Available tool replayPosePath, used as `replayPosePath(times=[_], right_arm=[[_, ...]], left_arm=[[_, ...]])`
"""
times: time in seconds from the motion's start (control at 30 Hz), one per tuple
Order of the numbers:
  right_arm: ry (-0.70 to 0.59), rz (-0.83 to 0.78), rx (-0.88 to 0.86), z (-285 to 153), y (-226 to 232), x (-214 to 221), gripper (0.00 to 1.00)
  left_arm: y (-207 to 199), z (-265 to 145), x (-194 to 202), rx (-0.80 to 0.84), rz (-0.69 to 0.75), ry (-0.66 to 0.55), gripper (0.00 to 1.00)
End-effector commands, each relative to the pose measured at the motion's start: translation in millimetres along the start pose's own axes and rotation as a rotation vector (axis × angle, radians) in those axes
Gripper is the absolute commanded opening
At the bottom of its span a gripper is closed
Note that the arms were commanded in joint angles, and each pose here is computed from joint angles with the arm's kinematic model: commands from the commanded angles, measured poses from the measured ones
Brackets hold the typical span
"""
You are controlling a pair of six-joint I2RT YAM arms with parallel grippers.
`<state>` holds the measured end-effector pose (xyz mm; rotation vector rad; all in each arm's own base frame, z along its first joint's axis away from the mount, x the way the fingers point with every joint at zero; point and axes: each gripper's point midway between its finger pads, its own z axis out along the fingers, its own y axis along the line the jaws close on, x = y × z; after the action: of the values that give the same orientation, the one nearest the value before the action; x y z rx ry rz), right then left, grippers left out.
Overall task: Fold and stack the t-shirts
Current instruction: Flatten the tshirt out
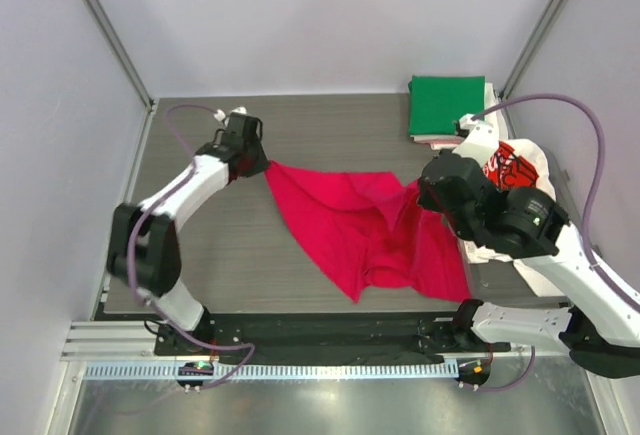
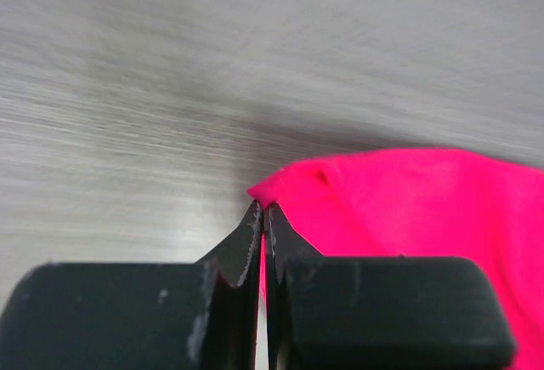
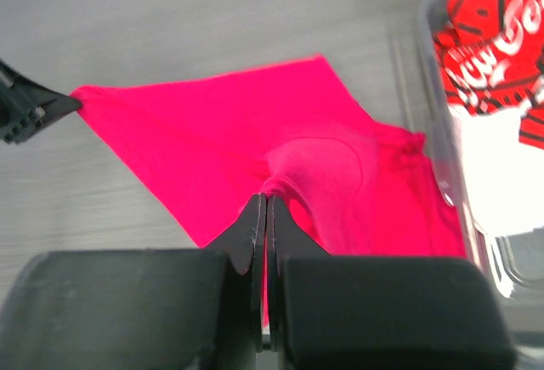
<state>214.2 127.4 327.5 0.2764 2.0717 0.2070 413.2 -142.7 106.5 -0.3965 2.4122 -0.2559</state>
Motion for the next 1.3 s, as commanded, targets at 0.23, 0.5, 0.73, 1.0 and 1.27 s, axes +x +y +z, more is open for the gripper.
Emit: replayPosePath(times=[0.23, 0.5, 0.73, 1.0, 1.27], right_arm=[[-0.175, 0.011, -0.306, -75.5, 45.8, -113.0, 0.01], [-0.347, 0.013, -0.587, -158.5, 40.5, -171.5, 0.01], [-0.454, 0.001, -0.872, -223.8, 31.0, -178.1, 0.01], [-0.586, 0.150, -0.814, -248.0, 4.1, -218.2, 0.01], [-0.525, 0.106, -0.218, -106.6, 38.6, -237.8, 0.01]], left_arm=[[1.9, -245.7, -115.9, 0.141, -0.023, -0.519, 0.00], [25.9, -405.0, -134.2, 0.272, -0.059, -0.835, 0.00], [52.6, -517.9, -125.6, 0.365, -0.047, -1.057, 0.00], [63.9, -587.1, -120.0, 0.417, 0.004, -1.186, 0.00], [49.9, -485.3, -159.0, 0.153, -0.025, -0.931, 0.00]])
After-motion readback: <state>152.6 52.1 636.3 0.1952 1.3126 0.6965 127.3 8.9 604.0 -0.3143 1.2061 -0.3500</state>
